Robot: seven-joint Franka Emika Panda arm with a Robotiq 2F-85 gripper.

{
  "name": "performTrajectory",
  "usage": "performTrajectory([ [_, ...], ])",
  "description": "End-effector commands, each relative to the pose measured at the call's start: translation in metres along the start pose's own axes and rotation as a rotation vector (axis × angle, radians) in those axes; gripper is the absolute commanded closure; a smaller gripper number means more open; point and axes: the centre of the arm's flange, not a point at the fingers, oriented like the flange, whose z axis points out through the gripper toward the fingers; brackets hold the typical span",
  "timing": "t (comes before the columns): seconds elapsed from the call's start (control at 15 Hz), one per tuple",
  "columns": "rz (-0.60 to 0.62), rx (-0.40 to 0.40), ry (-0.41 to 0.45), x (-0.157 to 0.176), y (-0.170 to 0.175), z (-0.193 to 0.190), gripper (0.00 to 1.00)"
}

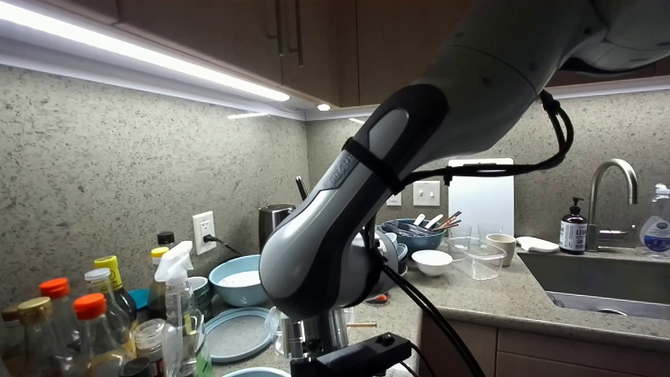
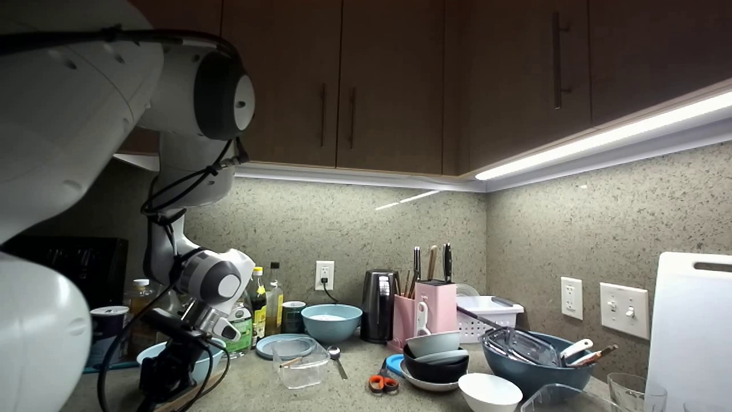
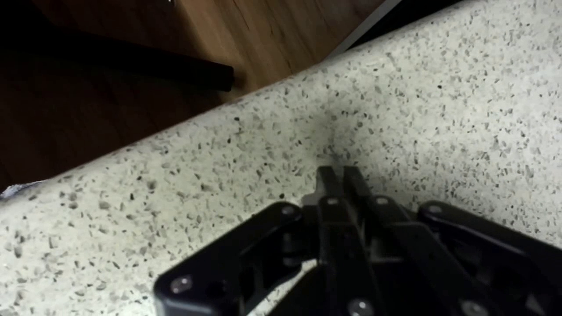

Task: Put the chopstick in the Bowl

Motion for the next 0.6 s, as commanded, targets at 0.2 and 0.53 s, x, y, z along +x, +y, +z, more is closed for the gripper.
performTrajectory([
  [0.2, -0.05, 0.032, -0.009, -0.014, 0.003, -0.001, 0.94],
  [0.53, 0.059, 0.003, 0.049, -0.034, -0.002, -0.001, 0.93],
])
